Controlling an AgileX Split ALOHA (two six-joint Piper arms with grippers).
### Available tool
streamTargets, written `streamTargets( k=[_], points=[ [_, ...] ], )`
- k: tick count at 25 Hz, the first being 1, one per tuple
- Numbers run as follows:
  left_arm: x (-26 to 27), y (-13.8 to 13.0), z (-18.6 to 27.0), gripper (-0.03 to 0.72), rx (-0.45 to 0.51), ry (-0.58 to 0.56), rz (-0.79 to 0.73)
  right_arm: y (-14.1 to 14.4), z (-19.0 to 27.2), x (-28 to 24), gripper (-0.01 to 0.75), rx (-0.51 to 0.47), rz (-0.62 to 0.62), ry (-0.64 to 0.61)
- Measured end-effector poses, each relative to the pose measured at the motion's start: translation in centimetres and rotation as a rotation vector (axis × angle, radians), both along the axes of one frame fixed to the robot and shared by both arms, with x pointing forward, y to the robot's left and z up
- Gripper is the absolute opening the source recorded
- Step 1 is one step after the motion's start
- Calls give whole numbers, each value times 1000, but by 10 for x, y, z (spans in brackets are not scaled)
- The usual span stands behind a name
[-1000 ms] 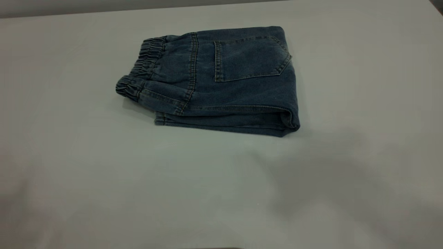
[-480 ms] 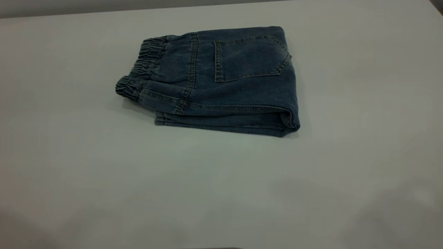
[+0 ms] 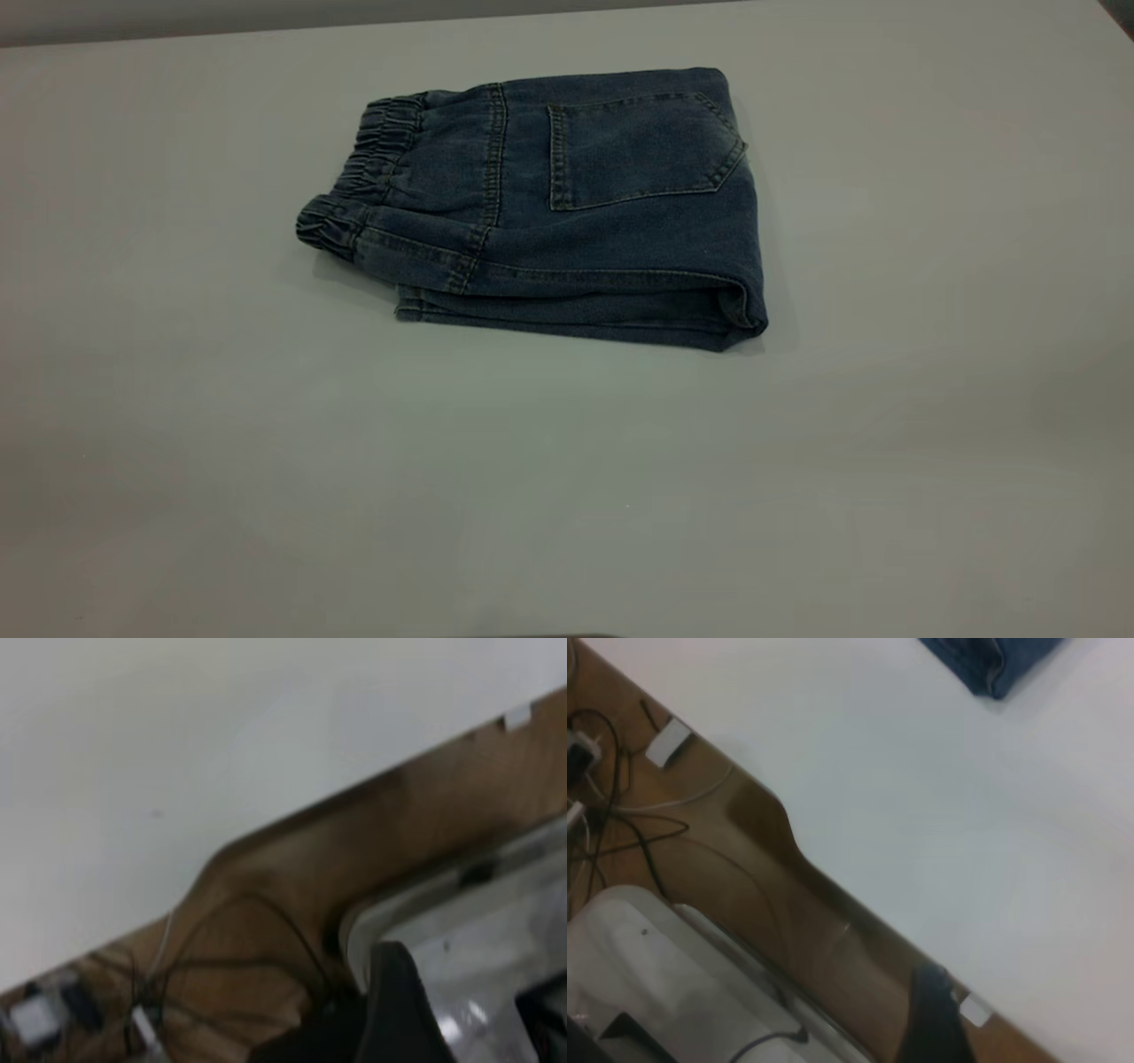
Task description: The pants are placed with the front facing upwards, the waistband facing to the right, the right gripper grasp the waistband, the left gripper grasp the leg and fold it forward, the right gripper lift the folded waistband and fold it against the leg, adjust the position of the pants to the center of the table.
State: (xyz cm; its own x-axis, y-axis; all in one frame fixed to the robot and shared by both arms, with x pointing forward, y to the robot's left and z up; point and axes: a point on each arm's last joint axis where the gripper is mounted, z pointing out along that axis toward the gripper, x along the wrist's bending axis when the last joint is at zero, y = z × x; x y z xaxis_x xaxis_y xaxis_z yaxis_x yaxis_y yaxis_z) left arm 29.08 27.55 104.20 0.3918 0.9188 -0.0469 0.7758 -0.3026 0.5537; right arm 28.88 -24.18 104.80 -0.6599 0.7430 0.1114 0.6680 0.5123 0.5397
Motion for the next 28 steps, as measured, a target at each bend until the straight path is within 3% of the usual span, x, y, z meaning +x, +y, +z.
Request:
streamTargets(
  k=[3,9,25,28],
  points=[
    [-10,4,4,392,-39,-89,1,-11,-17,-12,461,-1,-4,-4],
    [-22,10,0,391,-64,-160,2,-23,-15,-24,461,62,-4,-80],
    [-23,11,0,391,-66,-169,2,-30,-13,-32,461,103,-5,-126],
    [-24,13,1,391,-65,-180,55,-32,-12,-32,461,119,-89,-131]
  ],
)
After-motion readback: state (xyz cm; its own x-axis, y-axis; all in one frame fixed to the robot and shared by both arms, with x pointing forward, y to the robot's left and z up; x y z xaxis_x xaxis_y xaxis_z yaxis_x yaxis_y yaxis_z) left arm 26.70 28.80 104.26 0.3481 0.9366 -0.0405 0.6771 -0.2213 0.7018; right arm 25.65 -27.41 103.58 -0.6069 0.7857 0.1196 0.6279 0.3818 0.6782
